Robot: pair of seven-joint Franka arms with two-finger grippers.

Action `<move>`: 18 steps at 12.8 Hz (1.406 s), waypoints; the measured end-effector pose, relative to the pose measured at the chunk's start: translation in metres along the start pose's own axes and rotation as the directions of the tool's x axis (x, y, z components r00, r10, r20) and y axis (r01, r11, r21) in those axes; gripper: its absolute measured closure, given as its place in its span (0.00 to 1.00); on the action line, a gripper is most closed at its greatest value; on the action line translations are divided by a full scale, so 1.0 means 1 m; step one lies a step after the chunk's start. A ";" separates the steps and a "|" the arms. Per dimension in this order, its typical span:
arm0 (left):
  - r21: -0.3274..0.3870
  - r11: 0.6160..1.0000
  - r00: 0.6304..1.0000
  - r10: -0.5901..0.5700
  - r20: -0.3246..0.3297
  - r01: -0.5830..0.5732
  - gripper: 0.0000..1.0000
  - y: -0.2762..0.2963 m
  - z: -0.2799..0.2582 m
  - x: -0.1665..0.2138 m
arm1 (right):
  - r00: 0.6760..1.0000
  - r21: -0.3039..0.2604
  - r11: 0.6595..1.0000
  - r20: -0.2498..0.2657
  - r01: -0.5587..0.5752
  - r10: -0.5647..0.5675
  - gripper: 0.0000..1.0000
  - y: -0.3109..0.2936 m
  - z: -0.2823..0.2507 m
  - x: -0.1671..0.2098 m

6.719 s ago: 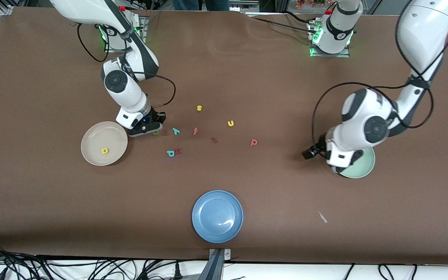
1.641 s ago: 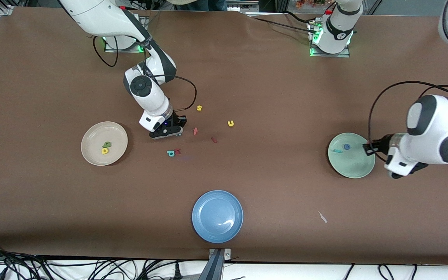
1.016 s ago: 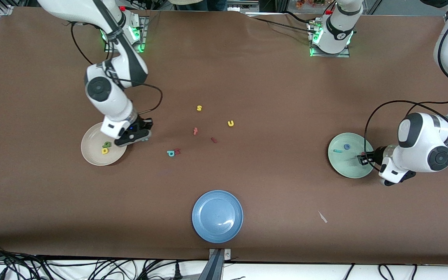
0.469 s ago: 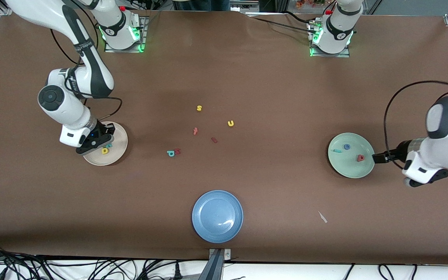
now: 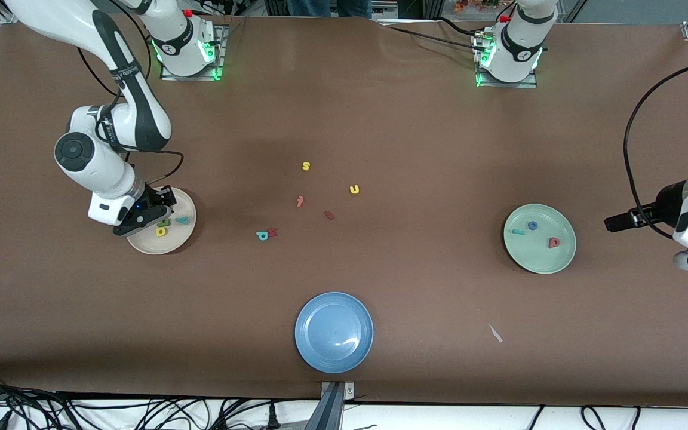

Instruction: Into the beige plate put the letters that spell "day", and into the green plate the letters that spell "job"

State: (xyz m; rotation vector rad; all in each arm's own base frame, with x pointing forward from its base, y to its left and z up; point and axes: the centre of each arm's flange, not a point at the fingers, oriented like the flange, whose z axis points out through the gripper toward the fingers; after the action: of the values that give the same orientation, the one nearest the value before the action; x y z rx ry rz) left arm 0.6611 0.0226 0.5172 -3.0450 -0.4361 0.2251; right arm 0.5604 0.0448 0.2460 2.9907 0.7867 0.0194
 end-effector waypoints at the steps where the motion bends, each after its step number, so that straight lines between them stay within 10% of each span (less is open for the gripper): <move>1: 0.003 1.000 1.000 0.023 0.007 -0.023 0.00 0.004 -0.002 -0.003 | 1.000 0.000 1.000 0.000 -0.006 0.006 0.18 0.000 0.000 0.000; 9: 0.008 0.996 0.996 0.089 0.025 -0.090 0.00 0.018 -0.002 -0.011 | 0.995 0.000 0.995 -0.009 -0.101 0.100 0.14 -0.003 -0.005 0.007; 18: 0.019 0.992 0.992 0.126 0.022 -0.126 0.00 0.040 0.000 -0.016 | 0.965 0.041 0.975 0.155 -0.219 0.210 0.14 -0.018 -0.061 0.053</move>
State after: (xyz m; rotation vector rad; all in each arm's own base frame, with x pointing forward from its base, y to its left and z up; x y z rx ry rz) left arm 0.6574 -0.0205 0.5166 -3.0557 -0.2411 0.2661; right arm 0.5963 0.0891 0.3063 3.0709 0.4535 -0.2214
